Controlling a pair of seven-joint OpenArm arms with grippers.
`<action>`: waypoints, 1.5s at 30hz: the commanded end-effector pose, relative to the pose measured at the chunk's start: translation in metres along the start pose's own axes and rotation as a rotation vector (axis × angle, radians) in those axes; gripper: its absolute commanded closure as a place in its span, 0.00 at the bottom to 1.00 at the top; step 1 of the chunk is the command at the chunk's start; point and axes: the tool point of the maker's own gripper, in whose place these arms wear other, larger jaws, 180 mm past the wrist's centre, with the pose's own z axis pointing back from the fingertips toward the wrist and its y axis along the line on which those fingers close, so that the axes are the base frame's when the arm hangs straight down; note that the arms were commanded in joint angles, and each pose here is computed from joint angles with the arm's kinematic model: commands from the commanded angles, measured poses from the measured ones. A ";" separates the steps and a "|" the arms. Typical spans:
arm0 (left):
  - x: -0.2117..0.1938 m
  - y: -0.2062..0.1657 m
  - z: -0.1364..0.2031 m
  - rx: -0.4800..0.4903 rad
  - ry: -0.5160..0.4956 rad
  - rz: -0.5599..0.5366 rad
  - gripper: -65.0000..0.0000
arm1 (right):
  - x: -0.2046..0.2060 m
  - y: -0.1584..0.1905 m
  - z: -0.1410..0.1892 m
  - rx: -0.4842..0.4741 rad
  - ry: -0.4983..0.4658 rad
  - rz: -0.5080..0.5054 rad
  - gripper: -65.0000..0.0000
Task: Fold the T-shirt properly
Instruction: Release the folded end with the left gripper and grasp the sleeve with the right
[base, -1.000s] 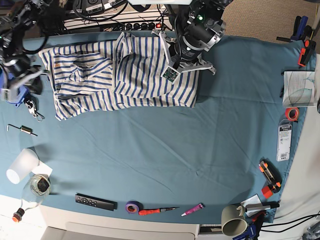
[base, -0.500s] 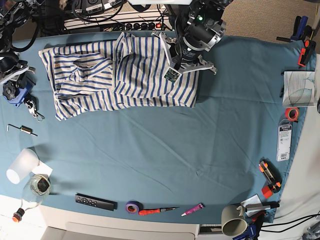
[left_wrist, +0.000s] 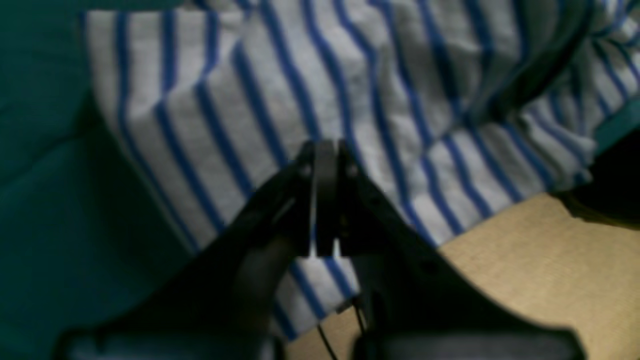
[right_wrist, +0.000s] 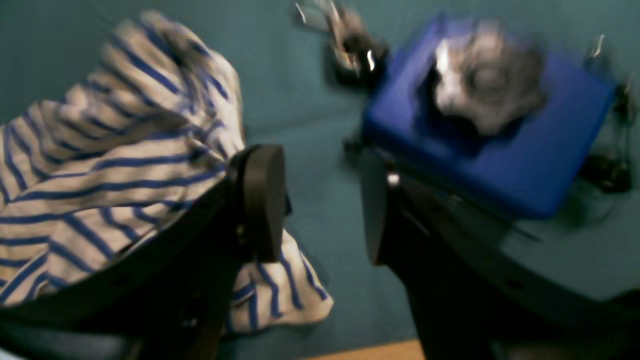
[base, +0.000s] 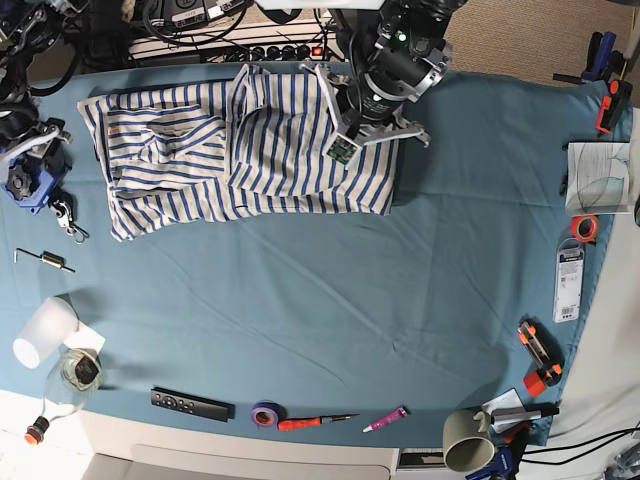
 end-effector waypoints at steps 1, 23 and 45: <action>0.009 -0.002 0.003 -0.003 -0.035 0.008 1.00 | 0.013 0.002 0.000 0.034 -0.037 0.014 0.61; 0.009 -0.002 0.003 -0.005 -0.035 0.005 1.00 | -0.027 0.050 -0.050 0.278 0.126 -0.026 0.61; 0.009 -0.002 0.003 -0.005 -0.035 0.005 1.00 | -0.069 0.084 -0.075 0.328 0.292 -0.070 1.00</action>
